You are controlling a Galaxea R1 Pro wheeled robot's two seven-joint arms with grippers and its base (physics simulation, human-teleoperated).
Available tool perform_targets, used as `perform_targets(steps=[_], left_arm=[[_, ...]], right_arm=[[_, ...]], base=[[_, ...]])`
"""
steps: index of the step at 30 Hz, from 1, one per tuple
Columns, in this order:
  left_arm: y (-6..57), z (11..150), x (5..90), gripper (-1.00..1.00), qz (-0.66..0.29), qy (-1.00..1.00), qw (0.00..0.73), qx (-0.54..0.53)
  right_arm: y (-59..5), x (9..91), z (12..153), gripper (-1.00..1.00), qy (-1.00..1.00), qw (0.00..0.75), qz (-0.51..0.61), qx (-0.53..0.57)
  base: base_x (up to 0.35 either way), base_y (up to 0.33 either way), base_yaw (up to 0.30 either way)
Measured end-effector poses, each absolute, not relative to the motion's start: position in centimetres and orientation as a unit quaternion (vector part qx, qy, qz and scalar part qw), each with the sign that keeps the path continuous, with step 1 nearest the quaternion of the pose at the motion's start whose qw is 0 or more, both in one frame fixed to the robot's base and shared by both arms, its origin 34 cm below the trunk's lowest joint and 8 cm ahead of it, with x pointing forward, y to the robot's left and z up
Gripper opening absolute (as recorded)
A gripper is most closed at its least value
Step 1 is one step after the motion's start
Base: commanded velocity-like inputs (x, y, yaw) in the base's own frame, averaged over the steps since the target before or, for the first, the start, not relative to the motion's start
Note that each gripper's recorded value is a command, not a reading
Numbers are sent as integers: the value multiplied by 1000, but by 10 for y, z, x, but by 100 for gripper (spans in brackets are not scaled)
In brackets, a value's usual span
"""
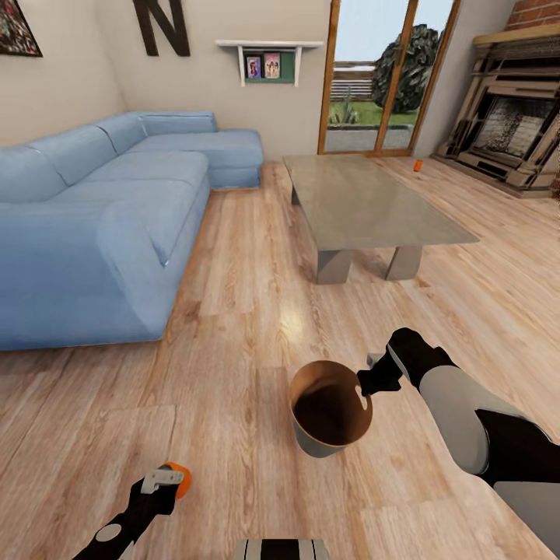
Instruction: Put the three can of soda from the living room inside the tash can in the kitchen.
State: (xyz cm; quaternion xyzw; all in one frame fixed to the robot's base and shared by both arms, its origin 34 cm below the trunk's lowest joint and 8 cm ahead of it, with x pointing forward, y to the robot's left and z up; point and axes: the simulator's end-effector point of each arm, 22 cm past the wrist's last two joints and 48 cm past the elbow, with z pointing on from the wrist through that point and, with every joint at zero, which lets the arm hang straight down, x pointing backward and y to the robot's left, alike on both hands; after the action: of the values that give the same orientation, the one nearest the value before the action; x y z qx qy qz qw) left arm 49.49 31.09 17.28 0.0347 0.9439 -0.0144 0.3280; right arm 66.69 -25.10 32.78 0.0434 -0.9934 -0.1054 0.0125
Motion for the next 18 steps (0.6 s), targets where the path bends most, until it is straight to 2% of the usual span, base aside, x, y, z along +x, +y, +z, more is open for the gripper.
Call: perform_targets(steps=[4, 8, 11, 16, 17, 18], left_arm=[[307, 184, 507, -100, -29, 940, 338, 38], [289, 222, 554, -100, -69, 933, 351, 49], [269, 289, 606, -100, -117, 920, 365, 76], [296, 400, 647, -100, -152, 907, 387, 62], [310, 433, 650, -100, -159, 913, 371, 63], [302, 494, 671, -100, -177, 894, 405, 78]], right_arm=[[-251, 669, 337, -100, -993, 5, -105, 44], [-250, 671, 347, -100, -993, -2, -106, 46], [-249, 672, 354, -100, -993, -7, -106, 46], [-252, 673, 365, -100, -994, -13, -91, 61], [-252, 673, 367, -100, -994, -13, -85, 69], [-252, 673, 369, -100, -994, -15, -81, 74]], base=[[0, 0, 0], [0, 0, 0], [0, 0, 0], [0, 0, 0], [0, 0, 0], [0, 0, 0]])
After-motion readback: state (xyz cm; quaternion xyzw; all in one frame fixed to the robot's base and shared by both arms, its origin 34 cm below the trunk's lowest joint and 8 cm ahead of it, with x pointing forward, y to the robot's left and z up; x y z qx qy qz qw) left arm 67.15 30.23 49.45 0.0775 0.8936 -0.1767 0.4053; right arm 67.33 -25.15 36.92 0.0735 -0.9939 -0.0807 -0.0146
